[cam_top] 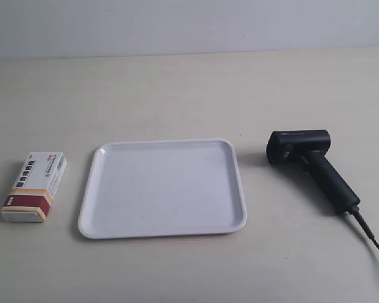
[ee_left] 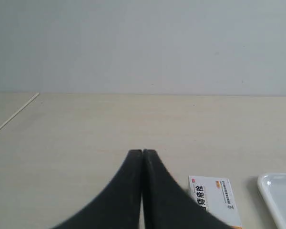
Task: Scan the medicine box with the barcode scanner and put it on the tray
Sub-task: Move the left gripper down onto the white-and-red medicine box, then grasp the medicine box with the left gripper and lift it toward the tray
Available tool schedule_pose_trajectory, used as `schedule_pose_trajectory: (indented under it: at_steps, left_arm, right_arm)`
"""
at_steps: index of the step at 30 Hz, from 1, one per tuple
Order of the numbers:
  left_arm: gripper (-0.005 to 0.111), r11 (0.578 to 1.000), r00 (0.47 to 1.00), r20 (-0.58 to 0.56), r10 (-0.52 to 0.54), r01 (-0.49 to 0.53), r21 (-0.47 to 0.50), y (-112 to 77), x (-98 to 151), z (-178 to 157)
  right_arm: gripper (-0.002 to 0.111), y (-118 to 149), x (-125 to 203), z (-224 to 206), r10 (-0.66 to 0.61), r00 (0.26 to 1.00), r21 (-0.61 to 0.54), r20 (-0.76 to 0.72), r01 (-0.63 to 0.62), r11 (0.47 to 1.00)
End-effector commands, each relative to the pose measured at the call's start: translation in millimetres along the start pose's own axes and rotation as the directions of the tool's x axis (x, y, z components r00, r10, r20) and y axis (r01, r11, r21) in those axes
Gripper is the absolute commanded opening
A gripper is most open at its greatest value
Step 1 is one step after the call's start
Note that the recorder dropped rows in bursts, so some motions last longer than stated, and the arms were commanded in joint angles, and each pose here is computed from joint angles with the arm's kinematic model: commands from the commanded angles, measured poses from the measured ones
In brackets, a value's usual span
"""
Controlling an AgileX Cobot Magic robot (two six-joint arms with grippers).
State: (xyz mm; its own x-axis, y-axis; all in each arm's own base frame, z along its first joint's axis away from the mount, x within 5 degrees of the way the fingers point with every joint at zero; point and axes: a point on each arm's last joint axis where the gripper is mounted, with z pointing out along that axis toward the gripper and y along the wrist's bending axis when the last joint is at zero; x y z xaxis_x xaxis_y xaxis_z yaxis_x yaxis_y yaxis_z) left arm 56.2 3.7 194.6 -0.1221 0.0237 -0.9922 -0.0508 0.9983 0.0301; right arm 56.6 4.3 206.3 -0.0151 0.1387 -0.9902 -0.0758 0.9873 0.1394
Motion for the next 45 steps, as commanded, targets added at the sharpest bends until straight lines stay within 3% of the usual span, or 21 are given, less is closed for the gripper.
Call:
schedule_pose_trajectory:
  at_steps: [1,6,10,12,13,14,16,17,18,19,21,23,24,26,29,31,34,37,41,43,45]
  left_arm:
    - [0.003,1.000,1.000,0.006,-0.008,0.008,-0.001,0.0,0,0]
    - [0.003,1.000,1.000,0.006,-0.008,0.008,-0.001,0.0,0,0]
    - [0.003,0.999,0.992,0.122,-0.039,0.038,0.010,-0.5,-11,-1]
    - [0.003,0.971,0.950,0.199,-0.240,0.233,0.058,-0.9,-18,-2]
    - [0.003,0.924,0.891,0.247,-0.382,0.364,0.114,-1.2,-24,-4]
    - [0.003,0.899,0.857,0.271,-0.438,0.413,0.146,-1.3,-28,-5]
    - [0.002,0.884,0.739,0.485,-0.467,0.376,0.278,-2.2,-50,-16]
    - [0.001,0.908,0.732,0.538,-0.418,0.320,0.270,-2.4,-54,-19]
    - [0.000,0.955,0.772,0.562,-0.297,0.243,0.171,0.2,-62,-17]
    - [0.000,0.959,0.802,0.528,-0.281,0.254,0.124,3.1,-66,-12]
    - [0.000,0.952,0.899,0.327,-0.291,0.306,0.007,9.0,-66,19]
    - [0.000,0.963,0.964,0.052,-0.261,0.264,-0.059,7.7,-52,62]
    - [0.000,0.975,0.964,-0.152,-0.218,0.209,-0.072,5.2,-40,86]
    - [0.000,0.985,0.919,-0.354,-0.173,0.160,-0.066,2.2,-29,111]
    - [0.000,0.993,0.829,-0.549,-0.106,0.120,-0.010,-11.9,-6,144]
    - [0.001,0.994,0.796,-0.605,-0.027,0.086,0.069,-28.0,5,157]
    - [0.015,0.981,0.787,-0.611,0.088,0.040,0.192,-53.3,18,167]
    - [0.048,0.969,0.809,-0.577,0.114,0.037,0.244,-68.9,24,172]
    - [0.090,0.964,0.801,-0.580,0.146,0.018,0.267,-72.6,35,177]
    - [0.101,0.958,0.784,-0.595,0.176,0.002,0.286,-74.0,44,179]
    - [0.104,0.950,0.768,-0.604,0.211,-0.016,0.312,-75.6,54,182]
  right_arm:
    - [0.000,-1,1,0,-0.010,1.000,0.006,0.003,0.010,1.000]
    - [0.000,-1,1,0,-0.010,1.000,0.006,0.003,0.010,1.000]
    - [0.000,-1,1,0,-0.010,1.000,0.006,0.003,0.010,1.000]
    - [0.000,0,1,0,-0.008,1.000,0.005,0.006,0.008,1.000]
    - [0.000,0,-1,0,-0.008,1.000,0.002,0.027,0.007,1.000]
    - [0.000,0,-2,0,-0.008,0.999,0.000,0.041,0.008,1.000]
    - [0.000,1,-10,-1,0.128,0.984,-0.028,0.127,-0.125,0.992]
    - [0.000,1,-14,-2,0.153,0.974,-0.040,0.168,-0.148,0.988]
    - [0.000,1,-17,-2,0.173,0.964,-0.049,0.200,-0.166,0.985]
    - [0.000,1,-18,-2,0.173,0.965,-0.049,0.199,-0.166,0.985]
    - [0.000,4,-32,-1,0.180,0.964,-0.051,0.197,-0.173,0.984]
    - [0.000,5,-37,11,0.222,0.969,-0.030,0.105,-0.220,0.975]
    - [0.000,5,-37,23,0.222,0.975,0.006,0.000,-0.222,0.975]
    - [0.000,4,-33,37,0.223,0.969,0.046,-0.109,-0.219,0.975]
    - [0.000,3,-25,61,0.221,0.943,0.097,-0.248,-0.203,0.975]
    - [0.000,2,-20,75,0.207,0.921,0.120,-0.330,-0.176,0.977]
    - [0.000,2,-15,92,0.198,0.892,0.141,-0.407,-0.153,0.978]
    - [0.000,0,-6,104,0.202,0.859,0.162,-0.470,-0.141,0.977]
    - [0.000,-1,3,113,0.203,0.840,0.175,-0.503,-0.132,0.976]
    - [0.000,-2,5,116,0.203,0.840,0.177,-0.504,-0.130,0.976]
    - [0.000,-2,6,117,0.204,0.837,0.178,-0.507,-0.129,0.975]
